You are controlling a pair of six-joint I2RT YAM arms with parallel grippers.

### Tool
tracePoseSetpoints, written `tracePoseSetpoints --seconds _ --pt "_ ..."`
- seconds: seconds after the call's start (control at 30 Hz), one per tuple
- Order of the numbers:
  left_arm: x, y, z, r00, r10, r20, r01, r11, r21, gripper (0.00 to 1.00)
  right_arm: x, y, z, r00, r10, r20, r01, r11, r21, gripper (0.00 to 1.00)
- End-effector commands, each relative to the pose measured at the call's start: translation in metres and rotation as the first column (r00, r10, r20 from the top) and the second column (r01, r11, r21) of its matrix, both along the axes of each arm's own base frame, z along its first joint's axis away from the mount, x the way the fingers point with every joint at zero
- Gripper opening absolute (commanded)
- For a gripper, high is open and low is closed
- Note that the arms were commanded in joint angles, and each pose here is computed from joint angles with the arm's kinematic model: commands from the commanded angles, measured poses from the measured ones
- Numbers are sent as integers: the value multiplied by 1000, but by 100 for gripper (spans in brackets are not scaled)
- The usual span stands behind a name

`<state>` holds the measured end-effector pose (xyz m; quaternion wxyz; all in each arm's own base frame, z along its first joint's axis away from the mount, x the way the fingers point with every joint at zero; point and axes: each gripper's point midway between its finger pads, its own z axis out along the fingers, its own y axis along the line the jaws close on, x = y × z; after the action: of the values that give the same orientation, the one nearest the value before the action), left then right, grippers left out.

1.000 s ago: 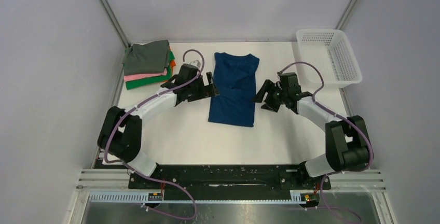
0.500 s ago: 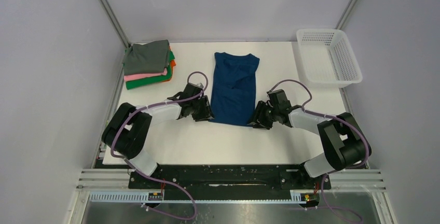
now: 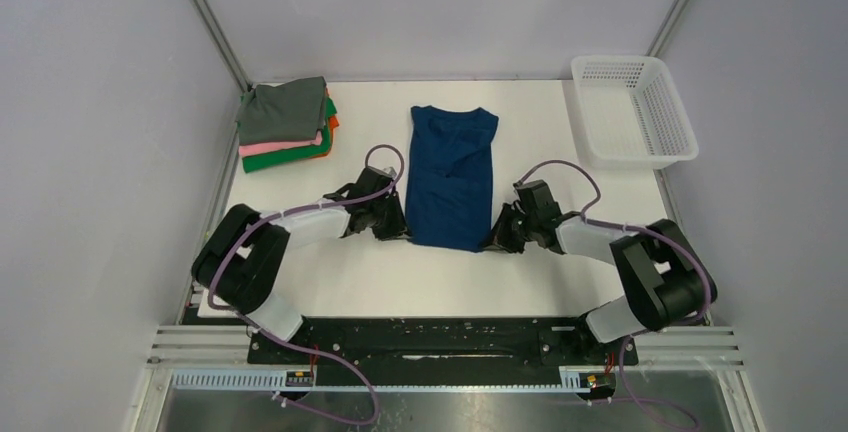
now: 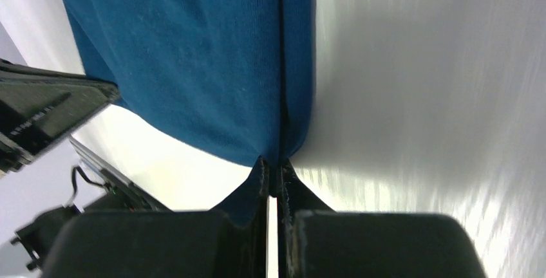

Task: Fold and stack the t-shirts
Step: Fold the long partially folded tshirt into a neat square

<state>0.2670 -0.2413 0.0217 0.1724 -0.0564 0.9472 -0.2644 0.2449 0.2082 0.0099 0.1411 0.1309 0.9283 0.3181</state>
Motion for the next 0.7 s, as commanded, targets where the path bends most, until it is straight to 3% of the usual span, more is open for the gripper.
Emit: tracePoseSetpoints --seconds 0.0,0.13,0.3,0.5,0.67 --pt "-35 2 27 999 -41 24 42 999 -30 0 -53 -9 3 997 76 -30 -77 997 -28 0" --pt "-78 9 55 996 -67 55 71 995 -68 0 -108 -10 26 987 159 -36 -157 987 35 0" --pt "-106 14 122 970 -49 237 98 975 -197 0 -141 -15 70 978 197 64 -203 973 113 0" --pt "-95 13 174 934 -13 358 104 966 -236 0 -121 -12 138 938 115 326 -184 964 189 0" --pt "-53 19 191 907 90 411 -22 986 -166 0 -85 -14 149 926 74 371 -115 989 90 0"
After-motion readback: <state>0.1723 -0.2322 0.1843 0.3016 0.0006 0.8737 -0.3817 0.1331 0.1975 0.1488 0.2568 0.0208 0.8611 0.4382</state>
